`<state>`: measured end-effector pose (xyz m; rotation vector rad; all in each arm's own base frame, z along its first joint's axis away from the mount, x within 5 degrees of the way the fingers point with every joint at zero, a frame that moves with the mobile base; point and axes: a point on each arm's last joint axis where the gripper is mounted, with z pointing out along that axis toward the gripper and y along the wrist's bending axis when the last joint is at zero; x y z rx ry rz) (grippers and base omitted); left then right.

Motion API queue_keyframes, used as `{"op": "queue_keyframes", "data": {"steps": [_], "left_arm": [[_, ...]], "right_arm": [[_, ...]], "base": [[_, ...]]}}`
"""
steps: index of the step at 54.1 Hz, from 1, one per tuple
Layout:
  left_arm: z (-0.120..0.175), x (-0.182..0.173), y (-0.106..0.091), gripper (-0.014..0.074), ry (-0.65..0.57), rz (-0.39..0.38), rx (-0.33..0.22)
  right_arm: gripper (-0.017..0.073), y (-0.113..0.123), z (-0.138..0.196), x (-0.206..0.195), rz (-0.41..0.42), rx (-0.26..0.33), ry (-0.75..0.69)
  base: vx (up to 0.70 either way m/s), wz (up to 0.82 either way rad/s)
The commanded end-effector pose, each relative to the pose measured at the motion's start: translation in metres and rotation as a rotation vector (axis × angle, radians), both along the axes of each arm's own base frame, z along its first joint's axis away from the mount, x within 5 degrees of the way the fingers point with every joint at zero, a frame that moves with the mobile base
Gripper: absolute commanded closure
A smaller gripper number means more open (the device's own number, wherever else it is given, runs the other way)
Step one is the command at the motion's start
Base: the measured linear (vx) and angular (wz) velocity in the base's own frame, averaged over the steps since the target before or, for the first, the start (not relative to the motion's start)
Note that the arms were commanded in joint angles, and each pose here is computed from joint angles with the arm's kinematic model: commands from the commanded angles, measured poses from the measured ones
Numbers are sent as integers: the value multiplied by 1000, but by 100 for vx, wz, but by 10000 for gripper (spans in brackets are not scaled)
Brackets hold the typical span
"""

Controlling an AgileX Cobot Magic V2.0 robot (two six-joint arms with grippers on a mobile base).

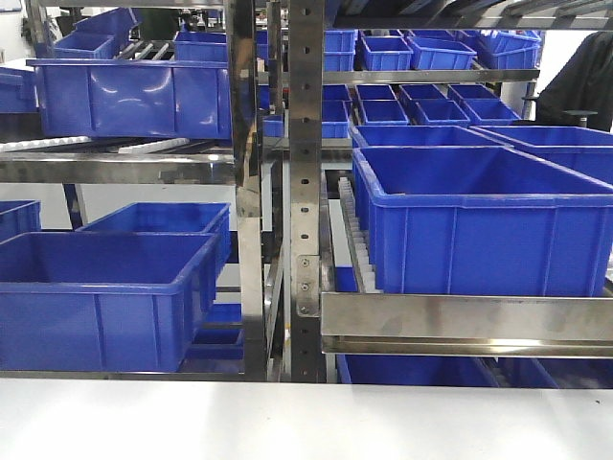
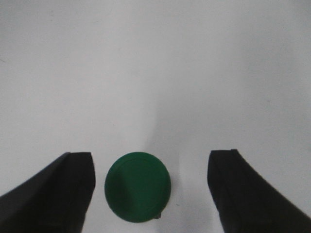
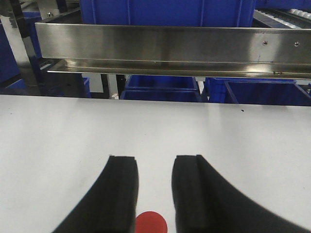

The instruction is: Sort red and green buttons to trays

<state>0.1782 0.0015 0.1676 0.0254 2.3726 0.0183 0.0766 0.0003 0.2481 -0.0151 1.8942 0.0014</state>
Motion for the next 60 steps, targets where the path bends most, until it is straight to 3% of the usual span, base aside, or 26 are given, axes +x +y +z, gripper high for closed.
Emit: {"op": "queue_keyframes", "data": {"steps": [1, 7, 12, 20, 46, 60], "left_arm": [[16, 12, 0, 0, -88, 6, -11], [17, 10, 1, 0, -5, -6, 20], [20, 11, 1, 0, -35, -41, 56], [24, 16, 0, 0, -111, -25, 23], [30, 20, 17, 0, -192, 58, 24], [19, 24, 17, 0, -135, 78, -2]], "right_arm": [[267, 0, 17, 4, 3, -6, -95], [267, 0, 17, 4, 3, -6, -94], [267, 0, 17, 4, 3, 1, -94], [267, 0, 16, 4, 3, 0, -91], [267, 0, 14, 3, 0, -1, -69], [267, 0, 14, 3, 0, -1, -69]], "base": [[0, 0], [0, 0], [0, 0], [0, 0], [0, 0], [0, 0]]}}
